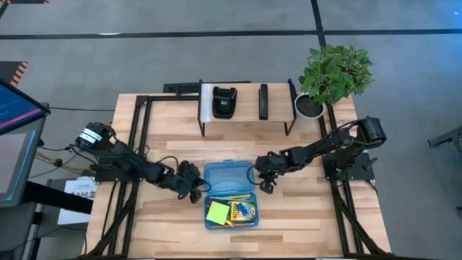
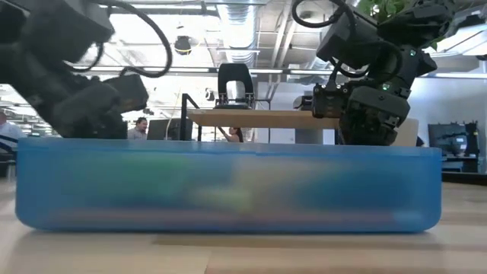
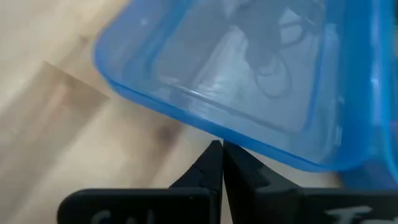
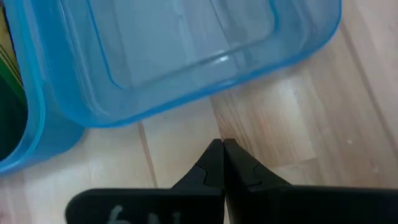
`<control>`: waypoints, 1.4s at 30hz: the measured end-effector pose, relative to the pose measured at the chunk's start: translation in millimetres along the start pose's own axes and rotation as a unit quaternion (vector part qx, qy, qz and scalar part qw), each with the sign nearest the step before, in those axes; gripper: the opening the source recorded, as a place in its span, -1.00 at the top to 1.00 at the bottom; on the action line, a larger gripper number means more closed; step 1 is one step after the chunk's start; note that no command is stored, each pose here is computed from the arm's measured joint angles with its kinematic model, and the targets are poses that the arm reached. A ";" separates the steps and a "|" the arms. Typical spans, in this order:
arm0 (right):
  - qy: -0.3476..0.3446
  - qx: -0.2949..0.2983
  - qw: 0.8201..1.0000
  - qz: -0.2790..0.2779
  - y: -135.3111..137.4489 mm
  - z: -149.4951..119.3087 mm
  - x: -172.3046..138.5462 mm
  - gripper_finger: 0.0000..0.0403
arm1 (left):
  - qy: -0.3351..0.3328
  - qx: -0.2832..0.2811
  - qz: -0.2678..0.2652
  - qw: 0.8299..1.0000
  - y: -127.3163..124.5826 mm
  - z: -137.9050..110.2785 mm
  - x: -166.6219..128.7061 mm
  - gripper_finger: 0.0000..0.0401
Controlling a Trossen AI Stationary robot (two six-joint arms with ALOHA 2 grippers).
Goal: Pack school essentials
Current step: Close the blue supply box
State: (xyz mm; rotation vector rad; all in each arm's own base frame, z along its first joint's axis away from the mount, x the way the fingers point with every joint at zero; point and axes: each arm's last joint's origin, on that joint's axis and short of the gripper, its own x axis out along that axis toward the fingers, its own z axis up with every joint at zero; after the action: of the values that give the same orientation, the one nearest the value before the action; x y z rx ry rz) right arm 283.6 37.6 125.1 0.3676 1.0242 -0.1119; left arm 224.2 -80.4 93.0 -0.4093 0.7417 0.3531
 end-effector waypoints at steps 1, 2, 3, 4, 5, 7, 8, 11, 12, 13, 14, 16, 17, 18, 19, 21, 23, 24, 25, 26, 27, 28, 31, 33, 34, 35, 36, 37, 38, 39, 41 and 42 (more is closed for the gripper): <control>0.000 0.002 1.000 0.000 -1.0 0.5 0.0 0.94 | -0.002 0.002 0.005 1.000 2.7 2.4 1.5 1.00; -0.001 0.004 1.000 -0.001 -2.3 1.3 0.0 0.94 | -0.003 0.004 0.010 1.000 5.2 4.8 2.9 1.00; -0.002 0.006 1.000 -0.002 -3.7 2.0 -0.1 0.94 | -0.005 0.007 0.016 1.000 8.0 7.2 4.3 1.00; -0.003 0.009 1.000 -0.003 -5.1 2.7 -0.2 0.94 | -0.006 0.009 0.022 1.000 10.9 9.6 5.7 1.00; -0.004 0.012 1.000 -0.004 -6.6 3.6 -0.2 0.94 | -0.008 0.010 0.027 1.000 13.4 11.8 6.9 1.00; -0.008 0.016 1.000 -0.005 -9.4 5.5 -0.3 0.94 | -0.008 0.014 0.035 0.999 18.3 15.6 9.2 1.00; -0.012 0.019 1.000 -0.006 -10.8 7.0 -0.4 0.94 | -0.008 0.016 0.036 0.999 20.5 17.5 10.3 1.00; -0.035 0.027 0.999 -0.010 -15.3 12.9 -0.9 0.94 | -0.012 0.019 0.029 0.999 25.0 23.7 13.0 1.00; -0.039 0.030 0.999 -0.012 -16.8 14.0 -0.9 0.94 | -0.011 0.021 0.026 0.999 26.2 25.3 13.7 1.00; -0.041 0.032 0.999 -0.014 -18.5 14.8 -0.9 0.94 | -0.013 0.022 0.022 0.999 27.1 26.9 14.3 1.00; -0.044 0.034 0.998 -0.015 -20.0 15.8 -1.0 0.94 | -0.015 0.025 0.020 0.999 27.9 28.3 14.9 1.00; -0.048 0.035 0.998 -0.015 -21.8 17.2 -1.1 0.94 | -0.017 0.028 0.015 0.999 29.0 30.2 15.6 1.00; -0.049 0.037 0.998 -0.015 -22.7 17.7 -1.2 0.94 | -0.018 0.030 0.014 0.999 29.4 30.9 15.9 1.00; -0.051 0.038 0.998 -0.015 -23.6 18.4 -1.3 0.94 | -0.019 0.032 0.014 0.999 29.8 31.5 16.2 1.00; -0.054 0.039 0.998 -0.015 -24.2 19.3 -1.4 0.94 | -0.020 0.033 0.013 0.999 30.1 32.1 16.2 1.00; -0.062 0.040 0.997 -0.012 -24.8 21.3 -1.6 0.94 | -0.020 0.037 0.013 0.999 31.0 33.0 16.6 1.00; -0.073 0.040 0.996 -0.008 -23.8 24.3 -2.7 0.94 | -0.022 0.038 0.015 0.999 31.9 34.0 17.1 1.00; -0.073 0.040 0.997 -0.008 -23.7 24.3 -3.0 0.94 | -0.022 0.039 0.016 0.999 32.4 34.4 17.2 1.00; -0.072 0.040 0.997 -0.006 -23.4 24.3 -3.9 0.94 | -0.023 0.041 0.016 0.999 32.6 34.6 17.3 1.00; -0.073 0.039 0.997 -0.004 -23.1 24.5 -5.2 0.94 | -0.024 0.041 0.017 0.999 32.9 34.9 17.4 1.00; -0.076 0.039 0.996 -0.002 -22.4 24.9 -6.1 0.94 | -0.024 0.041 0.018 0.999 33.0 35.0 17.4 1.00; -0.076 0.038 0.996 -0.001 -22.0 25.0 -6.8 0.94 | -0.025 0.041 0.018 0.999 32.9 35.2 17.4 1.00; -0.083 0.038 0.996 0.002 -20.9 26.6 -13.0 0.94 | -0.028 0.045 0.018 0.998 32.7 35.6 17.4 1.00; -0.086 0.037 0.996 0.004 -20.5 26.9 -17.3 0.94 | -0.030 0.047 0.017 0.998 32.4 36.0 17.4 1.00; -0.092 0.036 0.995 0.006 -19.8 28.1 -20.2 0.94 | -0.030 0.050 0.017 0.998 32.5 36.0 17.4 1.00; -0.096 0.036 0.995 0.008 -19.3 28.9 -22.7 0.94 | -0.031 0.052 0.018 0.998 32.5 35.9 17.4 1.00; -0.098 0.036 0.994 0.009 -19.0 29.3 -25.2 0.94 | -0.032 0.052 0.018 0.998 32.4 36.1 17.3 1.00; -0.103 0.034 0.994 0.011 -18.4 30.2 -27.9 0.94 | -0.032 0.053 0.017 0.998 32.3 36.4 17.1 1.00; -0.109 0.032 0.993 0.014 -17.6 31.2 -31.1 0.94 | -0.033 0.055 0.017 0.998 32.3 36.6 16.7 1.00; -0.114 0.031 0.993 0.017 -16.5 31.9 -34.1 0.94 | -0.033 0.057 0.015 0.998 32.0 37.0 15.8 1.00; -0.121 0.026 0.992 0.020 -15.0 32.7 -38.6 0.94 | -0.041 0.063 0.007 0.997 30.7 39.9 12.8 1.00; -0.125 0.023 0.992 0.022 -14.3 33.2 -40.9 0.94 | -0.045 0.065 0.004 0.997 30.0 41.8 10.9 1.00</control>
State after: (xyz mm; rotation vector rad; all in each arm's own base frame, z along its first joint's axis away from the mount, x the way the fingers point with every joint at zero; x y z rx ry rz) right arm 285.6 9.3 171.8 0.4073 0.7665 -0.1389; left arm 242.3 -32.8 106.1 -0.2654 0.6739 0.3269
